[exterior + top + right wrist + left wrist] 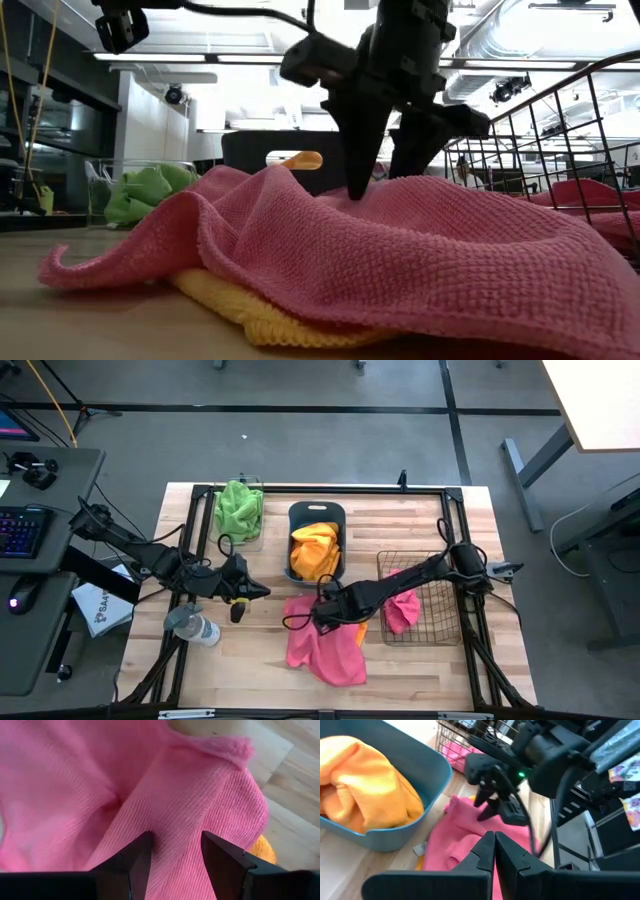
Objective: Sort microfiber towel by color & place in baskets
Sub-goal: Put the pink towel into the brown wire basket, then put the orange towel into the blue bin
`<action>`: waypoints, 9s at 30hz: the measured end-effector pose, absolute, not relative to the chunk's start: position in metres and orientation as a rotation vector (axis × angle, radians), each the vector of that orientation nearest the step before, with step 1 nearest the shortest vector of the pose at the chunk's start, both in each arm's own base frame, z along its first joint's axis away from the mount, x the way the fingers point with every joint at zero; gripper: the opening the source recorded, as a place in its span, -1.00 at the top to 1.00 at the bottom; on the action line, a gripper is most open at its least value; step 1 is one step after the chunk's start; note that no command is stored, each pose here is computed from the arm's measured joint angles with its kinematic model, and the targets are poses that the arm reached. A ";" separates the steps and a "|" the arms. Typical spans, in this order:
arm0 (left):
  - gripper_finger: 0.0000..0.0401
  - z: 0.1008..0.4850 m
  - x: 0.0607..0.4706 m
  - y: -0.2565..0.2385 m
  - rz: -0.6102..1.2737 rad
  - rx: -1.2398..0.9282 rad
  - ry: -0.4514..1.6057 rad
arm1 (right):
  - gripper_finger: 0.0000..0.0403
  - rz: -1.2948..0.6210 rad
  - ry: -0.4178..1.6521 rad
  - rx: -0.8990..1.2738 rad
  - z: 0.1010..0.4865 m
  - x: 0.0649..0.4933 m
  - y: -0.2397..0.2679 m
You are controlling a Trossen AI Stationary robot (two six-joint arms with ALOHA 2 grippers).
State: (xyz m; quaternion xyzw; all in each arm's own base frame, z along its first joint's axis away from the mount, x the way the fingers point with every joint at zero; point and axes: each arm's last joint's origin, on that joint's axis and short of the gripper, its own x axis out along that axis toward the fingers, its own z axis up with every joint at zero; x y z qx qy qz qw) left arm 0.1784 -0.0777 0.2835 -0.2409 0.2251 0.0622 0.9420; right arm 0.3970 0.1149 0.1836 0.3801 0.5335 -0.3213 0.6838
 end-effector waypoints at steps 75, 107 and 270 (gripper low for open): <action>1.00 0.287 0.179 -0.067 0.416 -0.414 0.299 | 1.00 -0.487 0.668 0.348 0.413 0.218 0.036; 1.00 0.295 0.188 -0.053 0.464 -0.419 0.211 | 1.00 -0.524 1.365 0.478 0.294 0.128 0.104; 1.00 0.222 0.359 0.100 0.034 0.196 0.908 | -0.62 -0.796 0.488 0.715 0.339 0.217 0.018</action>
